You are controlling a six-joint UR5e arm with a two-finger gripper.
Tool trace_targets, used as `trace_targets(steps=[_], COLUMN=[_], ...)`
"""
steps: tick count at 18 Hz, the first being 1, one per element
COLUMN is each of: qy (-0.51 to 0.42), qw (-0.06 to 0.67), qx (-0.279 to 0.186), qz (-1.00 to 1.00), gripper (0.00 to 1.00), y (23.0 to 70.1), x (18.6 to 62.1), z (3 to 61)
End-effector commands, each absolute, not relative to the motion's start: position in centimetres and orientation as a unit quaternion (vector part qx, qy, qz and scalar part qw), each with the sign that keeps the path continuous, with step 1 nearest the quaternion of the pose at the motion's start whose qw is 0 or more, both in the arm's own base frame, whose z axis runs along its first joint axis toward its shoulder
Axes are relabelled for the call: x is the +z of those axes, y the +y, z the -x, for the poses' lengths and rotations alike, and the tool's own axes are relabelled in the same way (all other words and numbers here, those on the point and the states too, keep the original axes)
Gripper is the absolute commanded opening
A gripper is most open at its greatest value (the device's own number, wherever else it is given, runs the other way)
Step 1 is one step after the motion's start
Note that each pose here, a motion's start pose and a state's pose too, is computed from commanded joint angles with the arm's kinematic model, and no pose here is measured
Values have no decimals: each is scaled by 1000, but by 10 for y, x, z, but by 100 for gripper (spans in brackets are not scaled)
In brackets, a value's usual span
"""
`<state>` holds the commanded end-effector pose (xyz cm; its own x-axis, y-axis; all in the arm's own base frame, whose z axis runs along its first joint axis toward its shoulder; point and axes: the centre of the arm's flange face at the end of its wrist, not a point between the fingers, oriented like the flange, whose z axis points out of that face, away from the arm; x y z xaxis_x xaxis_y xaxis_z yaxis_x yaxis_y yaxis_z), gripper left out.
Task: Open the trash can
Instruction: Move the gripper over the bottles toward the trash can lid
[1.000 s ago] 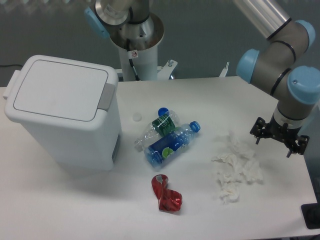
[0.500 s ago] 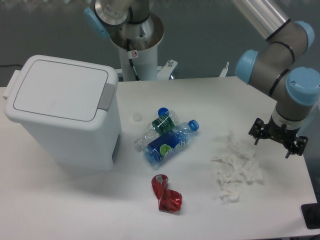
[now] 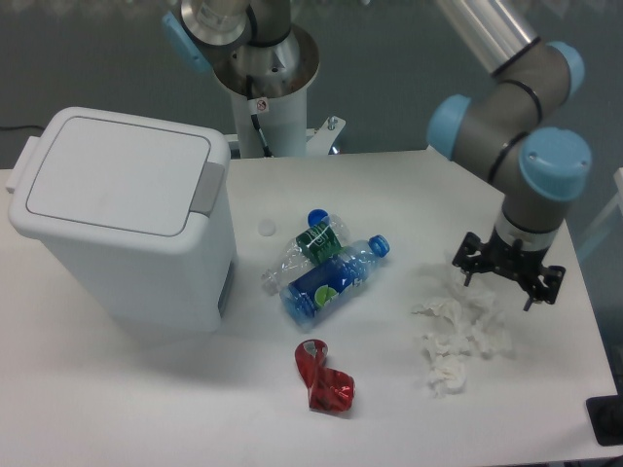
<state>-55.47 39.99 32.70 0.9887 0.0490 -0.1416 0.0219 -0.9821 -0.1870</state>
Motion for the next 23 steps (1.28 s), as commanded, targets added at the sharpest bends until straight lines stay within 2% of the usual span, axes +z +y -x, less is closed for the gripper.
trace_targets(steps=[6,10,11,12,13,15,16,17,23], qy=[-85,-99,-98,-100,-114,-133,-130,-127,-171], qw=[154,192,202,220,230,242,241,242,259], qx=[91,57,47,37,29,2,-1,-6,-37], qz=[980,975,973,970,966,961,962,962,950], gripper=[100,100,96,87,74,19,4,0,0], y=[459,465,463,461,460,473,476,480,465], x=[405,453,463,480,487,488,485,484,505], z=[491,448,441,429,424,406,402,397,345])
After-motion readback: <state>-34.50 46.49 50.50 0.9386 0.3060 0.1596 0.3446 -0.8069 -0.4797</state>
